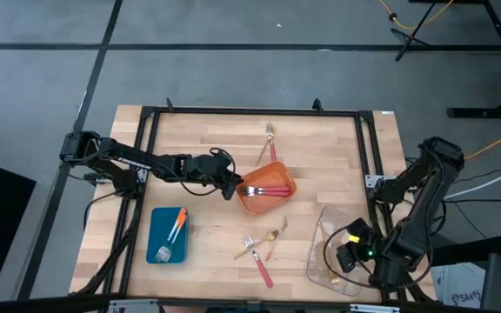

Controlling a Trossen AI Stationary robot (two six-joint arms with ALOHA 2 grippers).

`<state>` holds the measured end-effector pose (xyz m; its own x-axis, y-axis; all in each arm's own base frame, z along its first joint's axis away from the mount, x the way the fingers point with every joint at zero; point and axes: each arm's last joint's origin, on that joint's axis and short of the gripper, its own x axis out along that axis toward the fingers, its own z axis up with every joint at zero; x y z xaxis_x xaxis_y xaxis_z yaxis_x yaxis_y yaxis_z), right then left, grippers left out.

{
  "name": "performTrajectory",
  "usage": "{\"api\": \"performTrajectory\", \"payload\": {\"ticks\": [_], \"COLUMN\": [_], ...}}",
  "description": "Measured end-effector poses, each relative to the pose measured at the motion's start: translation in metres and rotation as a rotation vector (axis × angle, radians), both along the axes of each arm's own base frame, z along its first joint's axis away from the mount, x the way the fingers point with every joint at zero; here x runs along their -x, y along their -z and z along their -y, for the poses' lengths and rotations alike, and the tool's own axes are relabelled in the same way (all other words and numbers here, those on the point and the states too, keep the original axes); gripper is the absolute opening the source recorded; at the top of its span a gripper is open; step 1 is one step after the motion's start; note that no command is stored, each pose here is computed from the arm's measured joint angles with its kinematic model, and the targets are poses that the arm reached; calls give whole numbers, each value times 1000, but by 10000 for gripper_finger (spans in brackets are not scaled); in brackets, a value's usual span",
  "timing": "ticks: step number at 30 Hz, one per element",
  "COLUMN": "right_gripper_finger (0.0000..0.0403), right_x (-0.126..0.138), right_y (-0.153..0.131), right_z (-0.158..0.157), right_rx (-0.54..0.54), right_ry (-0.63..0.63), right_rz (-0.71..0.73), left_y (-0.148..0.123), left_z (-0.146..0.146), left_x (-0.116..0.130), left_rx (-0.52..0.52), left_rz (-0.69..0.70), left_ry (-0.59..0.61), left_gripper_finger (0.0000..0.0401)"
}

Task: Sort silverware by color (type)
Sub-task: Put the gold fork into the transparent bin

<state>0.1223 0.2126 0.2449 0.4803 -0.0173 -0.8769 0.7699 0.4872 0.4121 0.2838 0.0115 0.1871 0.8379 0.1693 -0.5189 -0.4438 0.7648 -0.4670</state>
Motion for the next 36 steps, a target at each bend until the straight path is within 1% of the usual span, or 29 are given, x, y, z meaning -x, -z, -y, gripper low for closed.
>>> {"api": "performTrajectory", "payload": {"ticks": [4, 8, 10, 12, 15, 18, 22, 27, 36], "right_gripper_finger": [1, 1, 1, 1, 1, 1, 1, 1, 1], "right_x": [3, 7, 8, 8, 6, 1, -7, -17, -23], "right_y": [-14, -17, -17, -16, -13, -7, 4, 16, 32], "right_z": [2, 3, 3, 4, 5, 8, 10, 8, 1], "right_rx": [12, -32, -43, -40, -13, 2, -1, 26, 68], "right_ry": [-1, 19, 31, 44, 57, 86, 120, 151, 161], "right_rz": [-68, -199, -223, -214, -163, -126, -132, -146, -170], "left_y": [0, 0, 0, 0, 0, 0, 0, 0, 0], "left_z": [0, 0, 0, 0, 0, 0, 0, 0, 0], "left_x": [0, 0, 0, 0, 0, 0, 0, 0, 0], "left_rx": [0, 0, 0, 0, 0, 0, 0, 0, 0], "left_rz": [0, 1, 1, 1, 1, 1, 0, 1, 1], "left_ry": [0, 0, 0, 0, 0, 0, -1, 0, 0], "left_gripper_finger": [94, 94, 94, 94, 94, 94, 94, 94, 94]}}
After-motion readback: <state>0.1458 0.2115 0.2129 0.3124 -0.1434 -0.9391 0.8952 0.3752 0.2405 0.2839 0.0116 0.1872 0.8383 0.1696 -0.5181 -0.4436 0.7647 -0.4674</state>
